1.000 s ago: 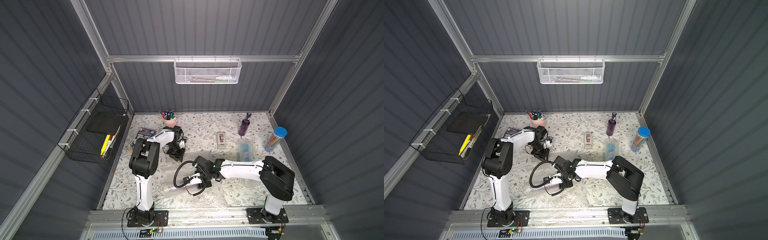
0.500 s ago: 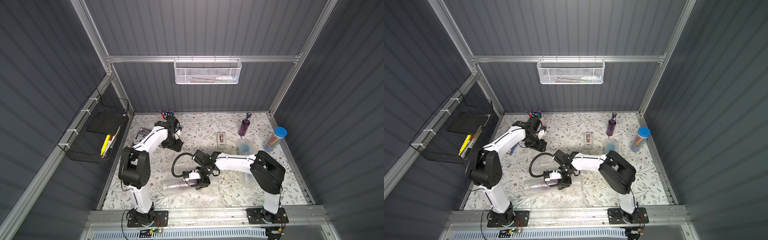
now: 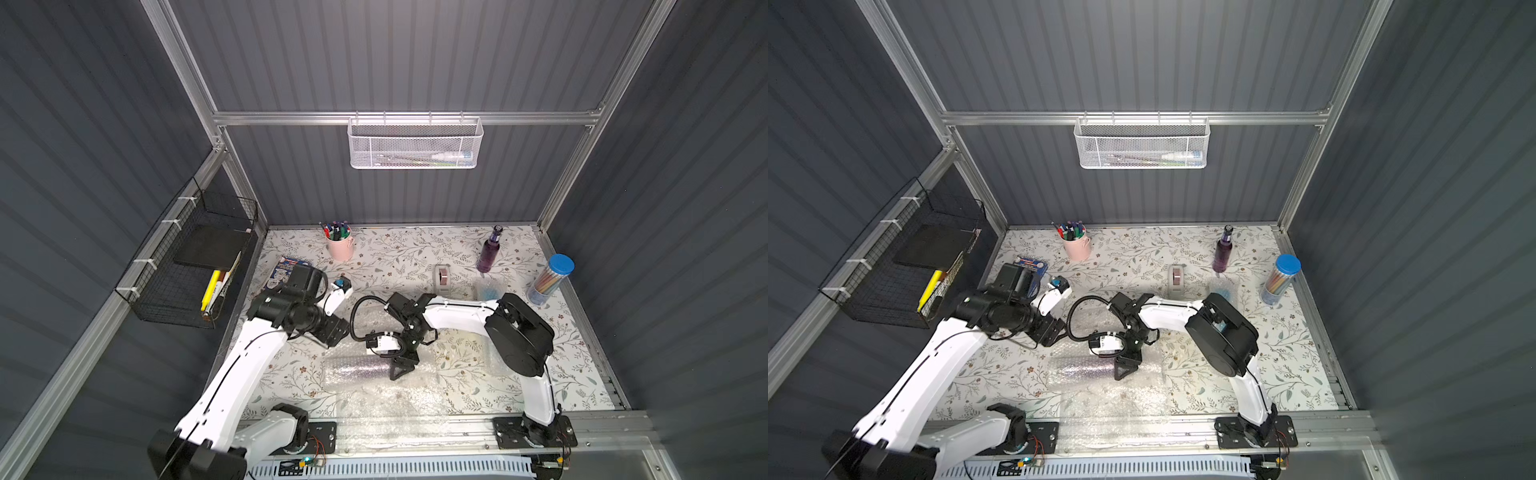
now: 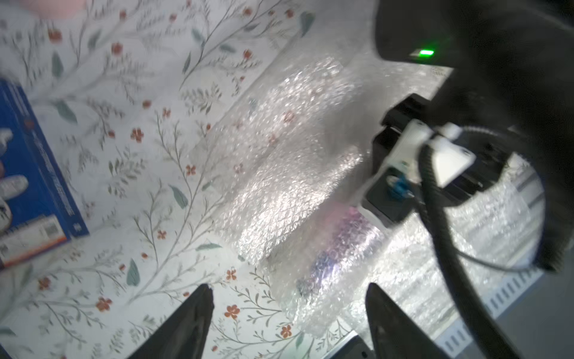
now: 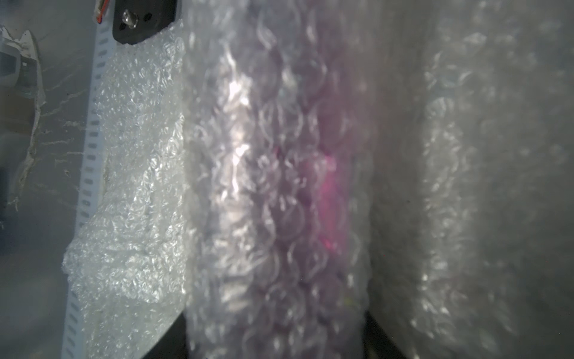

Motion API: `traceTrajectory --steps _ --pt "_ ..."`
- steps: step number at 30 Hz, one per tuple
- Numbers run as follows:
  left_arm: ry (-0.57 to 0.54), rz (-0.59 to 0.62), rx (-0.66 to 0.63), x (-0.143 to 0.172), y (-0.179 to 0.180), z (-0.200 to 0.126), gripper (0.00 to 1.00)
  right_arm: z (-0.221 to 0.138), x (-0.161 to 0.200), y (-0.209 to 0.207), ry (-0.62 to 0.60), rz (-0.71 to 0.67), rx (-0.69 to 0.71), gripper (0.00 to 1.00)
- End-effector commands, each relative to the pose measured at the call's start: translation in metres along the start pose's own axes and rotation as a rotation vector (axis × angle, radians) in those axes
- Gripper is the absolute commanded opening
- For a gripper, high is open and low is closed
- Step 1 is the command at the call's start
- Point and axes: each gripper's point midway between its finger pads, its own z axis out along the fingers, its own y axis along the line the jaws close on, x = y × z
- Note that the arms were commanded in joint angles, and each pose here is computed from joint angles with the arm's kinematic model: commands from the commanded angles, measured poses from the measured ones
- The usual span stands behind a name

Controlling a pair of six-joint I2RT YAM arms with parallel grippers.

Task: Wrap wine bottles in bubble wrap
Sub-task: Wrap the bubble wrap around the bubble wrap.

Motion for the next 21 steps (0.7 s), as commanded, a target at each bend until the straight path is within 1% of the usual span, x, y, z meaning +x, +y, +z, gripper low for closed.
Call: traceTrajectory --steps 1,3,4,6,7,8,9,10,11,13,15,17,20,21 --pt "-0.008 0.255 0.224 0.027 -0.045 0.007 0.82 0.015 0.02 0.01 0.058 0.086 -0.113 0.49" --pt "-0.051 0.321 0.288 0.036 -0.06 0.012 0.85 0.016 0.021 0.008 0.061 0.098 -0.119 0.5" --pt "-0.052 0.355 0.325 0.044 -0.068 0.014 0.86 0.015 0.021 0.008 0.062 0.104 -0.126 0.51" --pt "-0.009 0.376 0.334 0.062 -0.071 0.021 0.86 0.013 0.022 0.007 0.059 0.118 -0.136 0.52" --pt "0.009 0.388 0.34 0.07 -0.073 0.026 0.88 0.012 0.022 0.005 0.051 0.124 -0.142 0.52" --pt "0.001 0.408 0.327 0.072 -0.073 0.031 0.91 0.012 0.023 0.005 0.053 0.127 -0.147 0.52" --pt "-0.042 0.439 0.331 0.068 -0.077 0.035 0.94 0.012 0.023 0.005 0.057 0.127 -0.151 0.53" --pt "-0.081 0.493 0.321 0.063 -0.081 0.041 0.95 0.011 0.022 0.004 0.058 0.127 -0.155 0.53" --pt "-0.097 0.542 0.287 0.058 -0.081 0.049 0.95 0.012 0.021 0.003 0.059 0.127 -0.157 0.54" --pt "-0.072 0.682 0.21 0.055 -0.08 0.072 0.97 0.012 0.02 0.004 0.059 0.124 -0.164 0.55" --pt "-0.072 0.777 0.188 0.049 -0.082 0.089 0.97 0.011 0.019 0.004 0.059 0.125 -0.166 0.56" --pt "-0.08 0.8 0.198 0.043 -0.086 0.102 0.95 0.01 0.019 0.004 0.063 0.126 -0.169 0.56" --pt "-0.013 0.821 0.194 0.052 -0.084 0.126 0.91 0.009 0.017 0.006 0.059 0.129 -0.184 0.56" --pt "0.007 0.814 0.187 0.053 -0.082 0.131 0.87 0.009 0.017 0.007 0.056 0.132 -0.189 0.56"
